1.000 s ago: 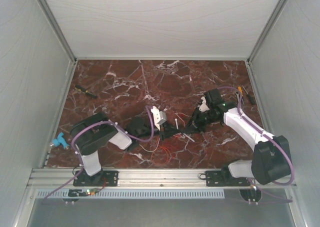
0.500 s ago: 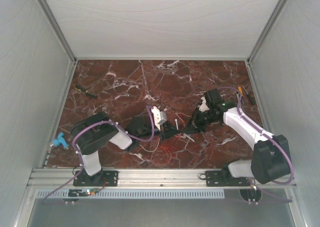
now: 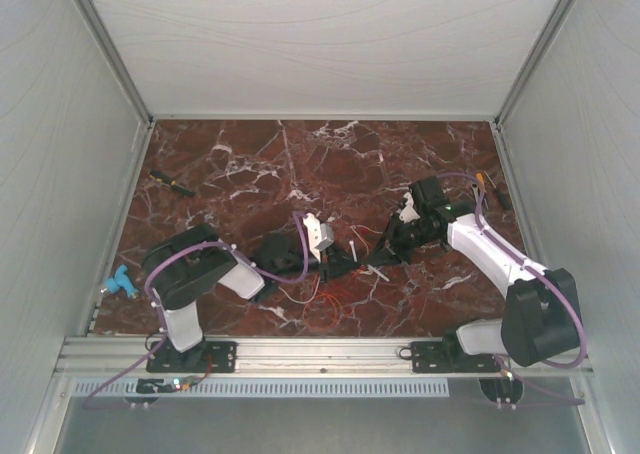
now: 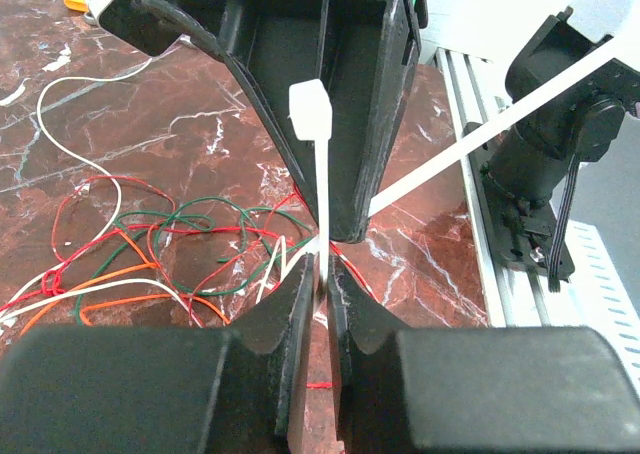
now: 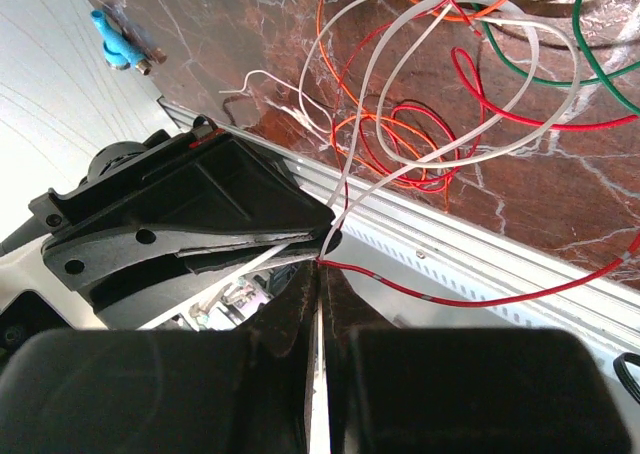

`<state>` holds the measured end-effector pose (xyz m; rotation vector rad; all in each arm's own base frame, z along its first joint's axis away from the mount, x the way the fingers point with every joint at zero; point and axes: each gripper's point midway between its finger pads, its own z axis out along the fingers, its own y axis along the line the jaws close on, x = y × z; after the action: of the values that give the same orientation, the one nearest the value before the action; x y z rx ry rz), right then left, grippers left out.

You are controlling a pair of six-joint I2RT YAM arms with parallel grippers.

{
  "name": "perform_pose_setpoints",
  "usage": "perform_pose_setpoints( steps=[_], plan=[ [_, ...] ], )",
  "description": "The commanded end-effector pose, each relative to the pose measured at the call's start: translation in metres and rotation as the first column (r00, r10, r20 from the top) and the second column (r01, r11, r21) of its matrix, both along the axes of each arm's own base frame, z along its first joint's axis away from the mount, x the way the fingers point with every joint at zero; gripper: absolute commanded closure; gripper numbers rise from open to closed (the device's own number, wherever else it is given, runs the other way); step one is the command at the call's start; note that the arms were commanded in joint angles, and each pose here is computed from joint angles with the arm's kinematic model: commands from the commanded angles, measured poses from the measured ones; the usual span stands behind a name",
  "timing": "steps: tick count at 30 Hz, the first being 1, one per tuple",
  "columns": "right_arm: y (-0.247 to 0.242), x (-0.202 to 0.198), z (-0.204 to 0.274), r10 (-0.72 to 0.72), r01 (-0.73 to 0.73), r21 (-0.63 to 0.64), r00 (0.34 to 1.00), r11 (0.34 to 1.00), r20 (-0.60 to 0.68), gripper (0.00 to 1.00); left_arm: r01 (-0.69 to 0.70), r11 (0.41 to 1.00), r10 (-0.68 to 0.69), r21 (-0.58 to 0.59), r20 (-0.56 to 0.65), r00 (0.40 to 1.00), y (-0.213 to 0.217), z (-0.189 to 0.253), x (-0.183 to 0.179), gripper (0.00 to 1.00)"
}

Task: Zip-tie the wires
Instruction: Tie the cable at the center of the board.

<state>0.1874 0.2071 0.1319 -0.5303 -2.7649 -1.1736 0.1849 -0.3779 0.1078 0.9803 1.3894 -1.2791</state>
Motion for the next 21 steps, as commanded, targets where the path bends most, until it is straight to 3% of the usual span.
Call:
perform_pose_setpoints(
  steps=[1,21],
  plan=[
    [0.0046,0.0074,0.0112,0.005,-0.007,0.041,0.999,0.999,0.035,1.00,0.044,0.997,-0.039,-0.069,0.067,0.997,-0.0100,0.0227,-0.0018,0.90],
    [0.0095,0.0037,0.0097,0.005,-0.006,0.066,1.000,0.998,0.011,1.00,0.016,0.998,-0.012,-0.061,0.071,0.997,-0.0150,0.0183,0.0077,0.84]
  ],
)
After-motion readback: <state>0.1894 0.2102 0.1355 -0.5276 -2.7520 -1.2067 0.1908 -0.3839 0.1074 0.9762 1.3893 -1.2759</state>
